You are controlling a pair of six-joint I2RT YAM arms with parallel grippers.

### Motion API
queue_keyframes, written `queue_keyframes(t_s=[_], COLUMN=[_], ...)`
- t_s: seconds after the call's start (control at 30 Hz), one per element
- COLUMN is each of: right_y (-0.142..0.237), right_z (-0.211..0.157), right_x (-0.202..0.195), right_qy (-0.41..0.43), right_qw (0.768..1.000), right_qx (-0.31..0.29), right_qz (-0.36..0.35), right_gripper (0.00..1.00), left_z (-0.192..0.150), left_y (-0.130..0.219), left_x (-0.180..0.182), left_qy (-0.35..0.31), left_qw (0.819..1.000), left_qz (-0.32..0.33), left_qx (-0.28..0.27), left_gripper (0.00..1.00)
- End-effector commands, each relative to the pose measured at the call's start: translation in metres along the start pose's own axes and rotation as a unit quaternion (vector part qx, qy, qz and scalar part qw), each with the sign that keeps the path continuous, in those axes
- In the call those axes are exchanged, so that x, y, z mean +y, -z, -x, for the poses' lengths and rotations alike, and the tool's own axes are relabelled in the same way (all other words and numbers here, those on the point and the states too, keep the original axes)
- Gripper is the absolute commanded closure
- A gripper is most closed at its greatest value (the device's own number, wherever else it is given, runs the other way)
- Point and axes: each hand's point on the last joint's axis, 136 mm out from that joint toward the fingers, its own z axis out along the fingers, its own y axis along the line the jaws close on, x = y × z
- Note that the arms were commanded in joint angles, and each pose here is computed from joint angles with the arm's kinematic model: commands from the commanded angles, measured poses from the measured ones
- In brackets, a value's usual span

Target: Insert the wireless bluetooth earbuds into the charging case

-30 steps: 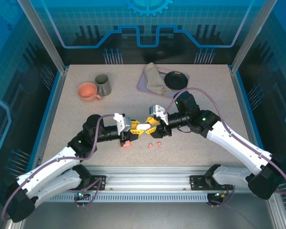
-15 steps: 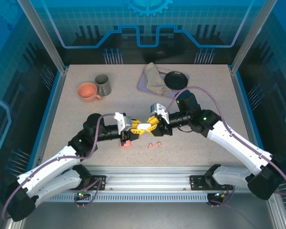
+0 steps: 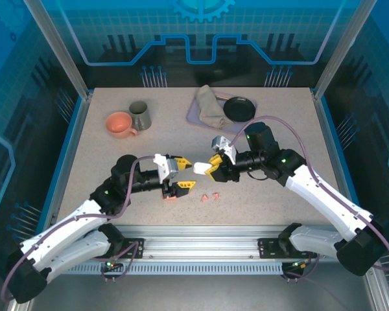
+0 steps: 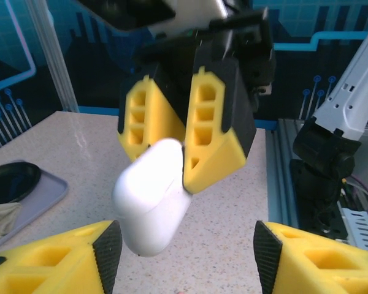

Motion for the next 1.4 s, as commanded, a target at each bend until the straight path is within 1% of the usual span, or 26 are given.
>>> queue_keyframes(t_s=[0.0,0.13,0.27,0.3,0.47,0.6,0.87,1.1,1.3,1.37], right_y=[-0.005,-0.02,-0.036,-0.041,-0.059,-0.07,-0.079,-0.088,-0.09,-0.089], right_z=[-0.025,-0.043,-0.06,-0.063,-0.081,-0.097,-0.13,-0.147,-0.156,-0.159], right_x=[-0.021,-0.036,-0.056,-0.061,-0.084,-0.103,-0.129,-0.143,-0.152,-0.154], right_qy=[-0.071,-0.141,-0.207,-0.223,-0.28,-0.319,-0.391,-0.409,-0.415,-0.414], right_qw=[0.996,0.987,0.973,0.969,0.952,0.936,0.902,0.891,0.887,0.887], right_qx=[0.036,0.067,0.091,0.094,0.116,0.133,0.169,0.182,0.188,0.189], right_qz=[-0.033,-0.035,-0.045,-0.045,-0.051,-0.066,-0.069,-0.07,-0.075,-0.08], right_gripper=[0.7,0.71,0.71,0.71,0.72,0.73,0.73,0.71,0.7,0.68], left_z=[0.01,0.01,0.006,0.006,-0.005,-0.013,-0.022,-0.022,-0.024,-0.024], left_y=[0.01,0.024,0.036,0.039,0.055,0.065,0.072,0.07,0.07,0.07], left_x=[0.012,0.031,0.047,0.05,0.067,0.072,0.07,0.067,0.068,0.068], left_qy=[-0.018,-0.01,0.009,0.016,0.064,0.086,0.089,0.087,0.087,0.087], left_qw=[0.998,0.992,0.982,0.98,0.962,0.952,0.95,0.953,0.952,0.952], left_qz=[0.054,0.126,0.186,0.199,0.265,0.293,0.3,0.292,0.293,0.293], left_qx=[-0.012,-0.016,-0.019,-0.022,-0.016,-0.006,-0.002,0.002,0.006,0.007], left_gripper=[0.36,0.25,0.05,0.01,0.01,0.01,0.01,0.01,0.01,0.01])
